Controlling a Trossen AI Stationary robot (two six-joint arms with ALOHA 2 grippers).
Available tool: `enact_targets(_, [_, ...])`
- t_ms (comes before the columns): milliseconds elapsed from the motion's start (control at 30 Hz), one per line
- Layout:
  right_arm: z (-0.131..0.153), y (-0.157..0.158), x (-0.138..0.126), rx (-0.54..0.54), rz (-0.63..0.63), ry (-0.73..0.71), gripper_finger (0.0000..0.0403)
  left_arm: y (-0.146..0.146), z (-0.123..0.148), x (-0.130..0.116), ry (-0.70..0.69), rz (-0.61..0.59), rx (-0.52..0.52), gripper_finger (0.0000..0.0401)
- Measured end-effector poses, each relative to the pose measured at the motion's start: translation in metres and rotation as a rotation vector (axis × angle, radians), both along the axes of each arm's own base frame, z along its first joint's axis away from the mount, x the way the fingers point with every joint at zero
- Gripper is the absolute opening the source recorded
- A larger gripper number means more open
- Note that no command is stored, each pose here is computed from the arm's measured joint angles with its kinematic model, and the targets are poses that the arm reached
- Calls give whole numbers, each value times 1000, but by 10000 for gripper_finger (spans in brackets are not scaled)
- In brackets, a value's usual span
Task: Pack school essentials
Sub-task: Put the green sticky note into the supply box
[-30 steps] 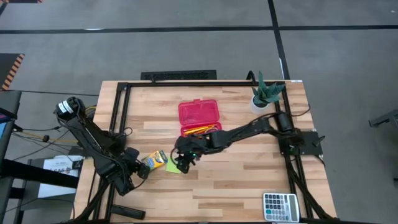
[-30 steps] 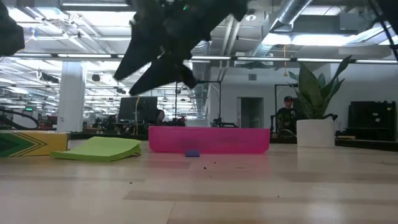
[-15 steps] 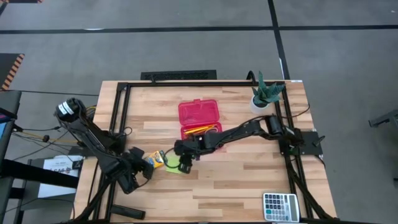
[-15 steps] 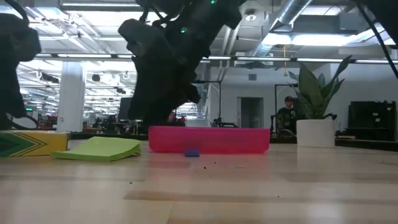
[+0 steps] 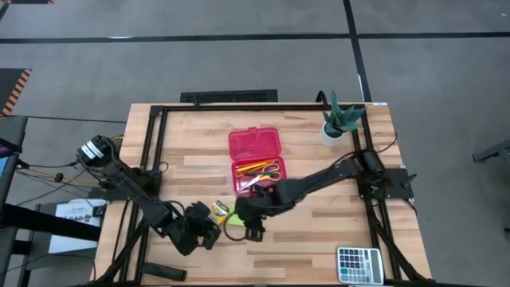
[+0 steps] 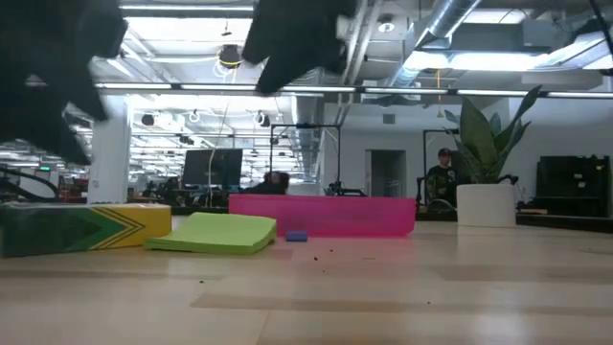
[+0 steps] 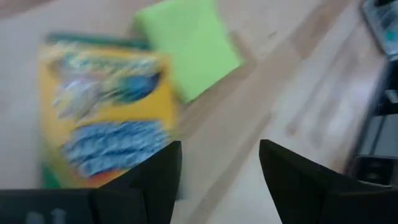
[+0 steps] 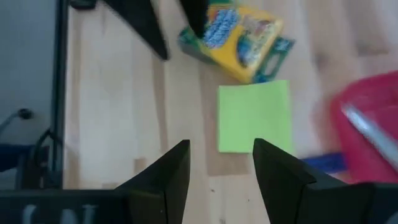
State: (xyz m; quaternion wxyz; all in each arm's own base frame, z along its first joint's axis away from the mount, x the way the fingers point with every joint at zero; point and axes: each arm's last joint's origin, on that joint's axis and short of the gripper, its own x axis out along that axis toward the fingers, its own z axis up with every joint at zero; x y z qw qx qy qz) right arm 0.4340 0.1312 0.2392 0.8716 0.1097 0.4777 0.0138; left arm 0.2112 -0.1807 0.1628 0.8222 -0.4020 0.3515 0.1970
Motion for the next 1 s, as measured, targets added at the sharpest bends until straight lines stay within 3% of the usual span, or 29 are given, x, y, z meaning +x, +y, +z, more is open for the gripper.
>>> enact_targets(133, [26,10,-20,-48,-32,-14,182,-3,26,13,-13,-2,49,204])
enact_targets(300, [41,22,-46,-115,-128,25,182,18,48,4,227,117,236,175])
enact_targets(433, [38,28,-66,-196,-224,136,182,26,51,17,192,120,249,168])
enact_targets(667, [22,53,-104,-283,-297,279,182,58,56,68,79,-68,337,167])
enact_targets(1000, [15,80,-178,-274,-456,324,182,98,40,94,192,-455,415,206])
